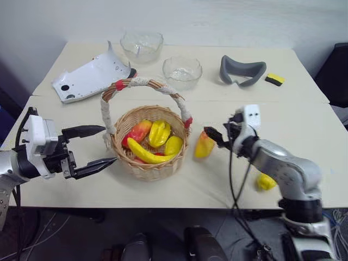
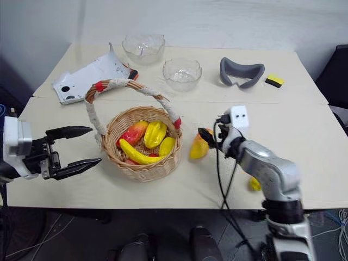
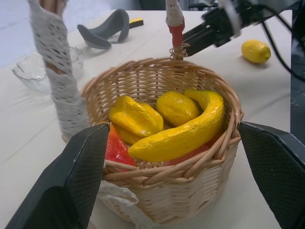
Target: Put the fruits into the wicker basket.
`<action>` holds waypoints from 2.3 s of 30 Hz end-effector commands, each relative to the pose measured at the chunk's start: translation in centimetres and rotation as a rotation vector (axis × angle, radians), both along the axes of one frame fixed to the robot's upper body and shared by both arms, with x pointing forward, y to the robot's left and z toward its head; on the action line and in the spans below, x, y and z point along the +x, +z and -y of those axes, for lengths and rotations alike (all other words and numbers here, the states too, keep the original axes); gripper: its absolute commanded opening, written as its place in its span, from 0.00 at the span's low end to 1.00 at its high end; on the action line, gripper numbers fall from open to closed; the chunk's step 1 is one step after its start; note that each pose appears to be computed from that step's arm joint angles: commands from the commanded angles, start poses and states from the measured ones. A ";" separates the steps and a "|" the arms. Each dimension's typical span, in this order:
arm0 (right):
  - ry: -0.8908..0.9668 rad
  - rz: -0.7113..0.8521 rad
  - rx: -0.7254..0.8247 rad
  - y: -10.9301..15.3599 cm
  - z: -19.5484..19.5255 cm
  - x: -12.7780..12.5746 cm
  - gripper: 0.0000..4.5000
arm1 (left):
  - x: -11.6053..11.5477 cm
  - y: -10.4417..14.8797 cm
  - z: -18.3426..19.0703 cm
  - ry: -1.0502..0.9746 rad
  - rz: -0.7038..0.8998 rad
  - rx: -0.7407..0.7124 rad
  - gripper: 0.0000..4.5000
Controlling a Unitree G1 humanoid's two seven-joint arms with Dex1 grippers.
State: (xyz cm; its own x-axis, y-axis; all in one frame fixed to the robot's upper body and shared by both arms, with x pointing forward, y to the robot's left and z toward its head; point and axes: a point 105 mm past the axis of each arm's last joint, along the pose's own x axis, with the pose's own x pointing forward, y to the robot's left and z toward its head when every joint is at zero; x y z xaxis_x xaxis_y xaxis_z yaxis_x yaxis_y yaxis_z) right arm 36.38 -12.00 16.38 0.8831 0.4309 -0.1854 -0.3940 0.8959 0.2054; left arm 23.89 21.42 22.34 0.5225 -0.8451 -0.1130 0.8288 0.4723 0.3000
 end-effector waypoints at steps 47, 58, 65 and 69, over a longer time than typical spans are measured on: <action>0.932 0.369 -0.254 9.0 -15.1 -6.8 0.94 | -1.5 -1.9 -1.1 0.021 -0.087 -0.018 1.00; 1.194 0.396 -0.056 9.3 -6.1 -13.3 1.00 | -1.9 -2.3 1.5 -0.075 -0.076 -0.004 1.00; 0.758 0.387 -0.426 3.2 6.9 -12.3 1.00 | -3.5 -3.2 5.4 -0.258 -0.084 -0.017 1.00; 0.434 0.402 -0.559 1.5 14.8 -14.5 1.00 | -3.8 -4.1 5.9 -0.307 -0.108 0.012 1.00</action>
State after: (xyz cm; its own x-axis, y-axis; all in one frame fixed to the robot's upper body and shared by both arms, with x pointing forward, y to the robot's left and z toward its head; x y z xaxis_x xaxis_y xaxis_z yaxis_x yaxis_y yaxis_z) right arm 22.52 -24.25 16.40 0.5959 0.7654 -0.2430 -0.7922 0.5107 -0.3342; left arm 20.58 16.02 18.01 0.2607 -0.9524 -0.1578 0.9571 0.2335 0.1718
